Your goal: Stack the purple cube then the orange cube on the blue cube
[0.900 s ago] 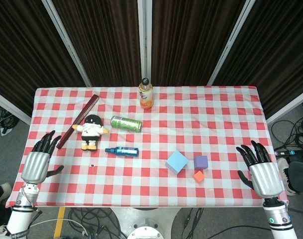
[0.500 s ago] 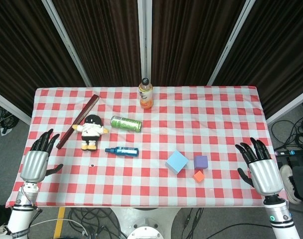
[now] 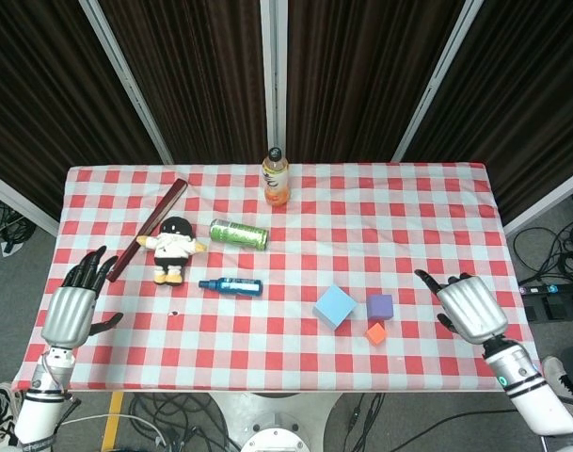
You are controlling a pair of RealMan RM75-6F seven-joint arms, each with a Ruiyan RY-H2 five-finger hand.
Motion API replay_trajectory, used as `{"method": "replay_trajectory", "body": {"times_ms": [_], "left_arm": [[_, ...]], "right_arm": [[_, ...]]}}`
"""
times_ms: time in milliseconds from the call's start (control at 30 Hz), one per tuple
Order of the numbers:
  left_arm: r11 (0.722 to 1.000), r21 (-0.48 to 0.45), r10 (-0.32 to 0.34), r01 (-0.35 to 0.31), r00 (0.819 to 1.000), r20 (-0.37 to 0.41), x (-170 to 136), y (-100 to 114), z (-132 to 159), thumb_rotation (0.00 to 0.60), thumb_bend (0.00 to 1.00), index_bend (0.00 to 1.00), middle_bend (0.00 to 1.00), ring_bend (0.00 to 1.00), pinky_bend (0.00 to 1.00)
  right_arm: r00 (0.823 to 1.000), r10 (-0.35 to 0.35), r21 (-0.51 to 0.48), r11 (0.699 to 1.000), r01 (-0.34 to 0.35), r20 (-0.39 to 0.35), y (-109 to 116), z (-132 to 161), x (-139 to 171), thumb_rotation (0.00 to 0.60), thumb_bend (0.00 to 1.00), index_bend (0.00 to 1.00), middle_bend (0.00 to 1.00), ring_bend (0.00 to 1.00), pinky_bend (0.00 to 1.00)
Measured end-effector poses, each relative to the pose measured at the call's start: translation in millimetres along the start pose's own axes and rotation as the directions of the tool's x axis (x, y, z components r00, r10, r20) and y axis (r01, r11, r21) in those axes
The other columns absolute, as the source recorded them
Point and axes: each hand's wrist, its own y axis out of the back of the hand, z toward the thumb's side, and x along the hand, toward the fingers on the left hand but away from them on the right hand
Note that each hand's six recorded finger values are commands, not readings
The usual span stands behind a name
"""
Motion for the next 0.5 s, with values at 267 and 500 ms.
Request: {"method": "replay_trajectory", "body": {"times_ms": [267, 500], "left_arm": [[1.000, -0.013, 0.002, -0.002, 1.000, 0.007, 0.3, 4.9, -4.3, 0.600, 0.00, 0.16, 0.11, 0.08, 0.21], [1.000, -0.019, -0.012, 0.013, 1.000, 0.018, -0.2, 2.9, -3.6, 0.600, 0.00, 0.16, 0.11, 0.08, 0.21]], "right_arm": [[0.980, 0.198, -0.019, 0.980, -0.198, -0.014, -19.6, 15.5, -40.7, 0.600, 0.00, 0.16, 0.94, 0.84, 0.78], [0.977, 0.213, -0.048, 0.976, -0.213, -0.017, -21.8, 36.9, -62.2, 0.600, 0.14, 0.17, 0.94, 0.84, 0.78]]}}
